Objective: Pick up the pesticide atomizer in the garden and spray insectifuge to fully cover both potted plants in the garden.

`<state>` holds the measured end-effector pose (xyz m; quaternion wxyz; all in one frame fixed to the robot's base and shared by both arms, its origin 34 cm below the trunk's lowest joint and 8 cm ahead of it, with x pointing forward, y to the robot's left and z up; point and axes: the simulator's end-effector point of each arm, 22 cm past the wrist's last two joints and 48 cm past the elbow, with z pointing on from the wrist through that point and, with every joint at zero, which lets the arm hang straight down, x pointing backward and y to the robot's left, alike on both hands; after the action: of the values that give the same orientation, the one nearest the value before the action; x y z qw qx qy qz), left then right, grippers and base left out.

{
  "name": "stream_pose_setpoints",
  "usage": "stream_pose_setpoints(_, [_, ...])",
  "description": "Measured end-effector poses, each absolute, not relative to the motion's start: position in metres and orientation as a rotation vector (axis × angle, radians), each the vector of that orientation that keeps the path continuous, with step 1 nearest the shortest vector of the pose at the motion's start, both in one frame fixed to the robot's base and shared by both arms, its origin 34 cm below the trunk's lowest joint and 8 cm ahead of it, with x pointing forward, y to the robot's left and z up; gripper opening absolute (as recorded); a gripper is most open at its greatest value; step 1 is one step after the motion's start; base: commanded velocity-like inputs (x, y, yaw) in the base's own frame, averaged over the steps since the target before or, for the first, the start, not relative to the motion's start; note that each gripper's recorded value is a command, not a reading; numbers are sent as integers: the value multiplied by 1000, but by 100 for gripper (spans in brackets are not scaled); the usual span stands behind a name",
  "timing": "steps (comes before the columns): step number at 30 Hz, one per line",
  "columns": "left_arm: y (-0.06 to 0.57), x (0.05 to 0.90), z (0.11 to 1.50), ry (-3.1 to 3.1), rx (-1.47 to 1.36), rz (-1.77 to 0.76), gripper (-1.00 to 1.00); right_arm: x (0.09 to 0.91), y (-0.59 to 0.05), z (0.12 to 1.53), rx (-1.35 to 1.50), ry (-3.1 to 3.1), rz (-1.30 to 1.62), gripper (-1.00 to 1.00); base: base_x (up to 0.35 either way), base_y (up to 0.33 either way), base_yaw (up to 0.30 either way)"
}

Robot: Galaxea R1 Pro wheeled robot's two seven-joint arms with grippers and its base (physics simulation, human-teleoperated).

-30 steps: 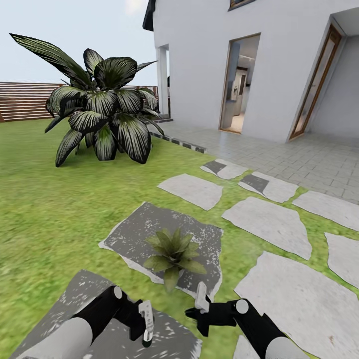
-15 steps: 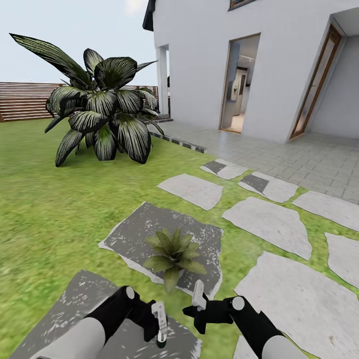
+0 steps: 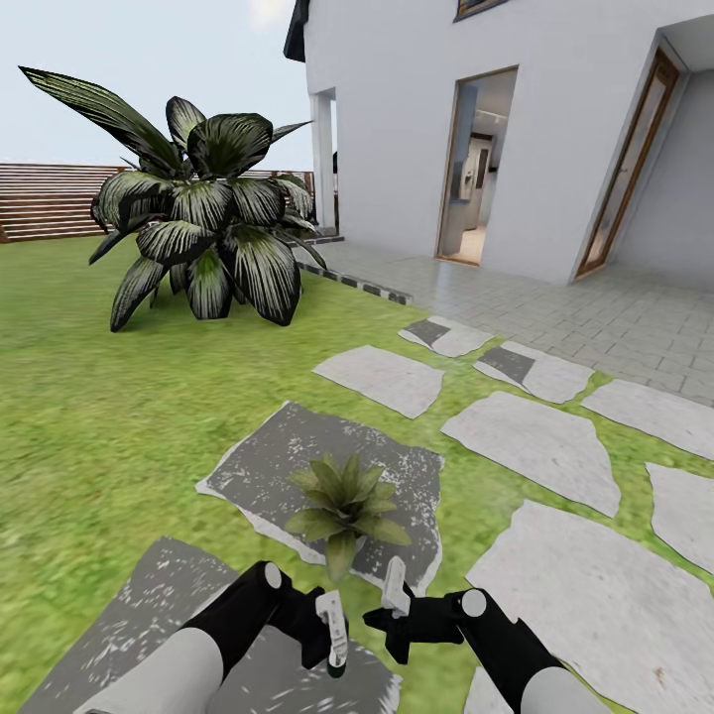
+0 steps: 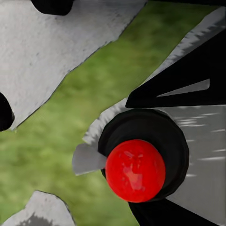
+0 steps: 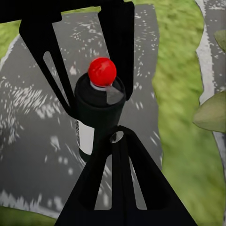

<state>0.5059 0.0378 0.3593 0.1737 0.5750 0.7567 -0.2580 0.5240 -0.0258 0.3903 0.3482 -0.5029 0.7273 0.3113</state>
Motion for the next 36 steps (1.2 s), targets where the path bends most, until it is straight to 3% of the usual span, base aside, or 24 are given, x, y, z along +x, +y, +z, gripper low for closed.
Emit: stream_pose_setpoints(36, [25,510,360,2118,1647,-690,-100,534,-23,400,-1302,1861,787,-100,0,0,0])
